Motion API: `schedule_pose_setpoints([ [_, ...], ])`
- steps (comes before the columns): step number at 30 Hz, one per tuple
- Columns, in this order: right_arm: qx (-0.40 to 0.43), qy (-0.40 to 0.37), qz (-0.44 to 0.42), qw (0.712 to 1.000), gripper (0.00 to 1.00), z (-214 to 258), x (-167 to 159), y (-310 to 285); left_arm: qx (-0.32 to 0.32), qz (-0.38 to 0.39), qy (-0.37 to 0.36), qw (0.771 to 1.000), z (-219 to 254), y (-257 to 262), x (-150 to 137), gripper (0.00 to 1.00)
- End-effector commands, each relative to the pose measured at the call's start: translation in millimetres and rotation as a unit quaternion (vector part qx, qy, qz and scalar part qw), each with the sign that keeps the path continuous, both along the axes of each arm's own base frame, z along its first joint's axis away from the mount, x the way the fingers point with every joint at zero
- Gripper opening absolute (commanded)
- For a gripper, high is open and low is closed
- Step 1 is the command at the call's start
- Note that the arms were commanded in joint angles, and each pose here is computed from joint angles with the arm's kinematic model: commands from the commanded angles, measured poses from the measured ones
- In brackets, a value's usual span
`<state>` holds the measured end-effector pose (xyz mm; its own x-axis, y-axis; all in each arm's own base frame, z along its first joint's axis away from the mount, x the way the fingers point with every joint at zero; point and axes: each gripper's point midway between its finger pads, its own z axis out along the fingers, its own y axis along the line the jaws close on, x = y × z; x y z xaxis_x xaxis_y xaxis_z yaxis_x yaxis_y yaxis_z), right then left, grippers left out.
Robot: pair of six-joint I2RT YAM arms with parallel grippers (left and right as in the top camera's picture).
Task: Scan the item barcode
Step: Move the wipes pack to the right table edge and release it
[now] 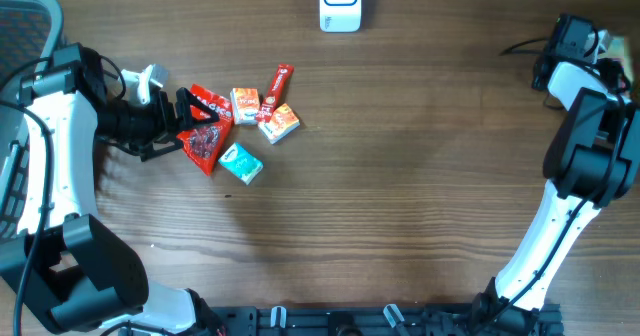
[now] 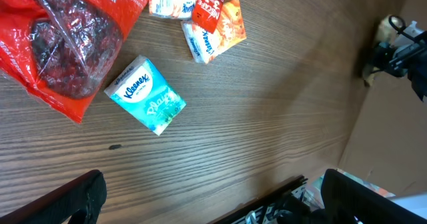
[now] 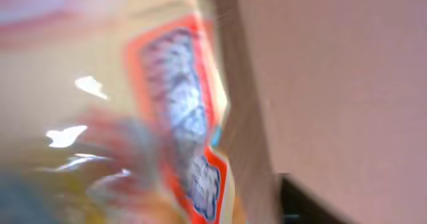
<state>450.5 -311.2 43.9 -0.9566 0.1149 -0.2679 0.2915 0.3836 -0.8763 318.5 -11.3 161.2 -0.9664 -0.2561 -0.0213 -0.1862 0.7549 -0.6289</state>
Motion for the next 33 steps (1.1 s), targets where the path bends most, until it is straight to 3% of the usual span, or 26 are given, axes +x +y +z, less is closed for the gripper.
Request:
schedule_pose_setpoints([
  [1, -0.002, -0.055, -0.006, 0.998, 0.98, 18.5, 8.7, 4.6, 0.001, -0.006, -0.011, 1.0, 3.9, -0.5, 0.6, 1.0],
  [7, 0.053, -0.095, 0.048, 0.993, 1.0, 35.9, 31.7, 30.3, 0.001, -0.006, -0.011, 1.0, 3.9, -0.5, 0.6, 1.0],
  [12, 0.231, -0.158, 0.12, 0.952, 1.0, 50.8, 50.6, 73.8, 0.001, -0.006, -0.012, 1.0, 4.0, -0.6, 0.6, 1.0],
  [14, 0.249, -0.169, 0.126, 0.945, 1.0, 59.3, 51.0, 79.9, 0.001, -0.006, -0.011, 1.0, 3.9, -0.5, 0.6, 1.0],
  [18, 0.331, -0.211, 0.173, 0.903, 1.0, 83.9, 59.9, 114.6, 0.001, -0.006, -0.011, 1.0, 3.9, -0.5, 0.6, 1.0],
  [21, 0.42, -0.288, 0.218, 0.833, 1.0, 132.8, 69.7, 159.7, 0.001, -0.006, -0.012, 1.0, 3.9, -0.5, 0.6, 1.0],
  [23, 0.484, -0.324, 0.261, 0.77, 1.0, 170.6, 71.1, 198.5, 0.001, -0.006, -0.011, 1.0, 3.9, -0.5, 0.6, 1.0],
  [27, 0.607, -0.331, 0.328, 0.644, 1.0, 223.7, 56.9, 284.8, 0.001, -0.006, -0.011, 1.0, 3.9, -0.5, 0.6, 1.0],
  [30, 0.68, -0.283, 0.334, 0.588, 1.0, 225.2, 39.2, 345.6, 0.005, -0.006, -0.01, 1.0, 3.0, 0.6, 0.2, 1.0],
  [33, 0.728, -0.227, 0.298, 0.574, 1.0, 203.5, 21.8, 397.2, 0.009, -0.006, -0.009, 1.0, 2.2, 1.5, -0.1, 1.0],
])
